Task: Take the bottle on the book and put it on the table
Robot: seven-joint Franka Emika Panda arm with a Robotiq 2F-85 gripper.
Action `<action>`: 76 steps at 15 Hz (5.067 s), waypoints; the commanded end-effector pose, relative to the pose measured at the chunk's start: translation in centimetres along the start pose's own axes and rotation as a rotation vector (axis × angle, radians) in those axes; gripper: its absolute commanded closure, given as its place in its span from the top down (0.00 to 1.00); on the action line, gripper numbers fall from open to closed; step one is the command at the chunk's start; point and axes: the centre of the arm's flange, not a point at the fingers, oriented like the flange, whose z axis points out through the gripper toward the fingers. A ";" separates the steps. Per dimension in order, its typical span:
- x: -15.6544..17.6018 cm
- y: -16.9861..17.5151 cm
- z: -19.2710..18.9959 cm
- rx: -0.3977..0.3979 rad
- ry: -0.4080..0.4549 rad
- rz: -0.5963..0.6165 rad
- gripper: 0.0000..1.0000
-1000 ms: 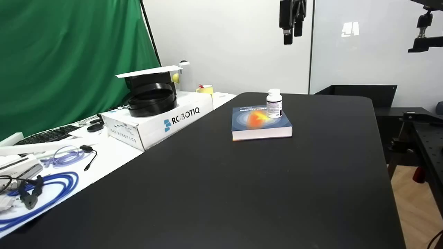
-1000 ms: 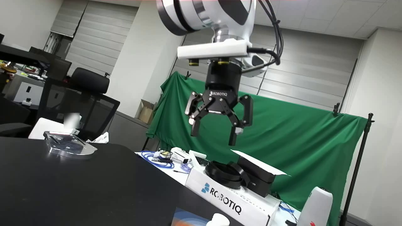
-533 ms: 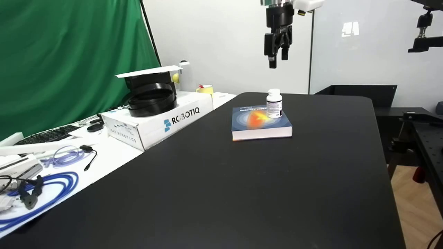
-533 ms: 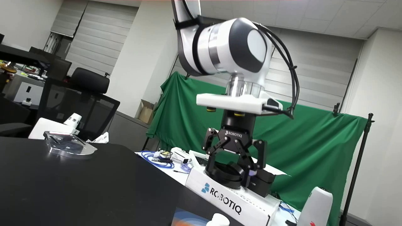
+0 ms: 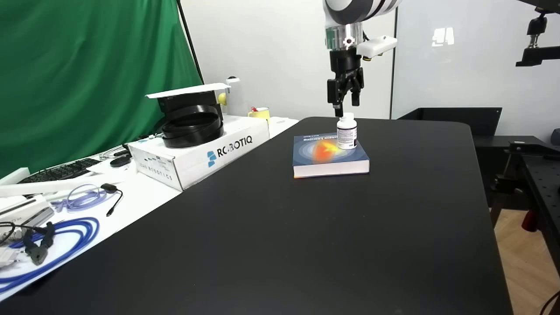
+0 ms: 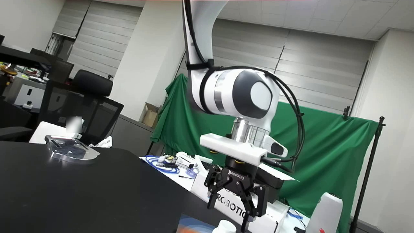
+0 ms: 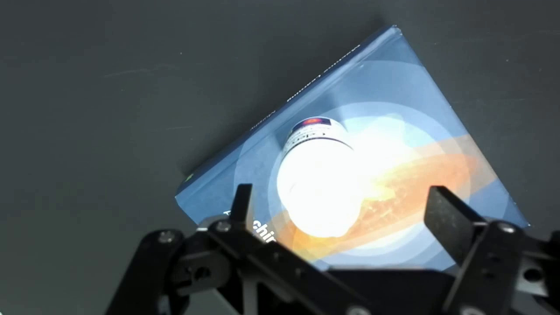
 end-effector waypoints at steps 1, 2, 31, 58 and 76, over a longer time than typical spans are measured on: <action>1.9 0.7 0.9 0.003 0.007 0.043 1.00; 2.1 0.9 1.2 0.005 0.005 0.046 1.00; -2.2 -7.6 -9.1 0.055 0.113 -0.133 0.19; -21.4 -18.7 1.3 0.091 0.079 -0.523 0.19; -23.7 -18.8 3.7 0.055 0.064 -0.606 1.00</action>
